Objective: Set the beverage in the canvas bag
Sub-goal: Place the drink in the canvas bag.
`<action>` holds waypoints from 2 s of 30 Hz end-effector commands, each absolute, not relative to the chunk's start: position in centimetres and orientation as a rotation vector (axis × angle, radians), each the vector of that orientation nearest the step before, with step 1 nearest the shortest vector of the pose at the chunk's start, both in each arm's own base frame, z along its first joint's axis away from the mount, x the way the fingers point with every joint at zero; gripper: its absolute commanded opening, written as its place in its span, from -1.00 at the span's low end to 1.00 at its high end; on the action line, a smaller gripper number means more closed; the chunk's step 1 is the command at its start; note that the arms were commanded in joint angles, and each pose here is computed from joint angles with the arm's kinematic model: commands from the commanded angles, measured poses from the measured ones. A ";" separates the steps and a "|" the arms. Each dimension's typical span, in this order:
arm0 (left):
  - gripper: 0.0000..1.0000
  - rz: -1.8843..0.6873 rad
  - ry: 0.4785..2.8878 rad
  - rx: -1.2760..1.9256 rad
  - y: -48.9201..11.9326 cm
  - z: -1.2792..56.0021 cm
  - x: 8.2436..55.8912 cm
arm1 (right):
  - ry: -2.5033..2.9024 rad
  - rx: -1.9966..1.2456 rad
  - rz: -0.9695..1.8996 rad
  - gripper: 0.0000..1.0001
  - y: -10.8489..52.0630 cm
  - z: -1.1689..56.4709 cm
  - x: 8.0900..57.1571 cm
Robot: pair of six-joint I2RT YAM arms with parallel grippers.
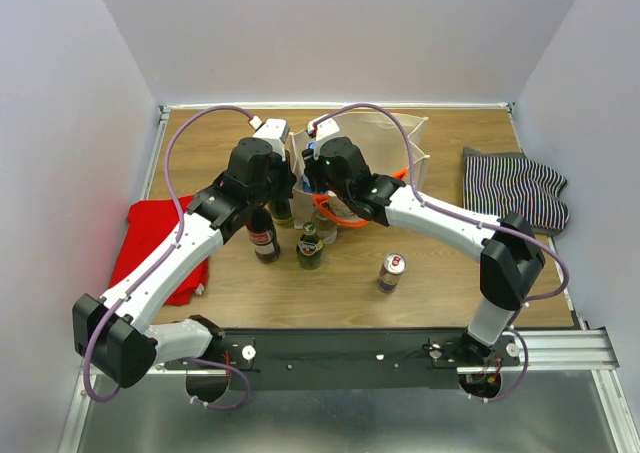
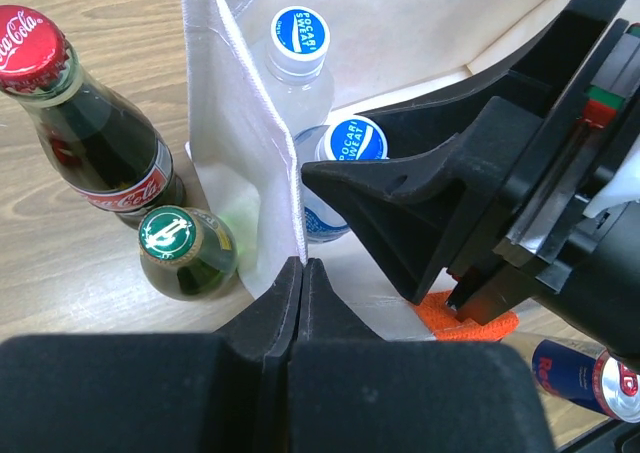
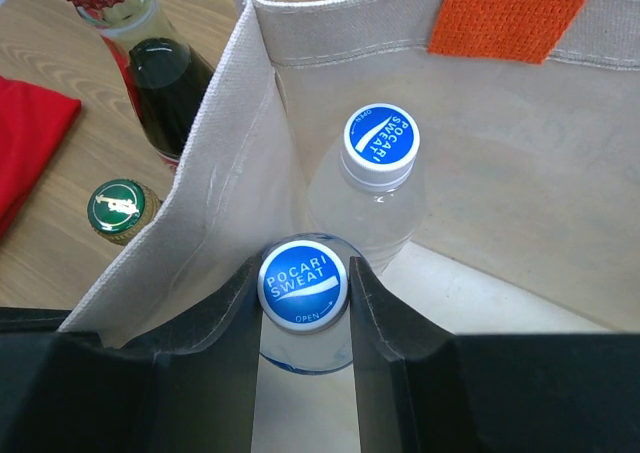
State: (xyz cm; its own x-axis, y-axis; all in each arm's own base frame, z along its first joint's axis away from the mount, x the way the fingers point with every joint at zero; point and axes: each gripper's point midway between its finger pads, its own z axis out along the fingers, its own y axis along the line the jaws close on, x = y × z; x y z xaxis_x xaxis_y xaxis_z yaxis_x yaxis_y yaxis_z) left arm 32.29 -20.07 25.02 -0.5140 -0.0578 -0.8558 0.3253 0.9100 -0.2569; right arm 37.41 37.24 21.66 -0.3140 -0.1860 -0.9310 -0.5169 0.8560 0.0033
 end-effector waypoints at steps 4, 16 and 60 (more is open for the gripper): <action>-1.00 -0.465 2.071 0.185 -19.9 24.6 32.4 | 1.945 -0.491 0.397 -0.99 37.8 20.3 37.2; -0.87 -0.469 2.068 0.190 -20.0 24.6 32.4 | 1.927 -0.464 0.400 0.00 37.4 21.5 37.2; -0.08 -0.488 2.058 0.172 -20.4 25.0 32.8 | 1.716 -0.308 0.418 0.41 28.8 36.8 32.3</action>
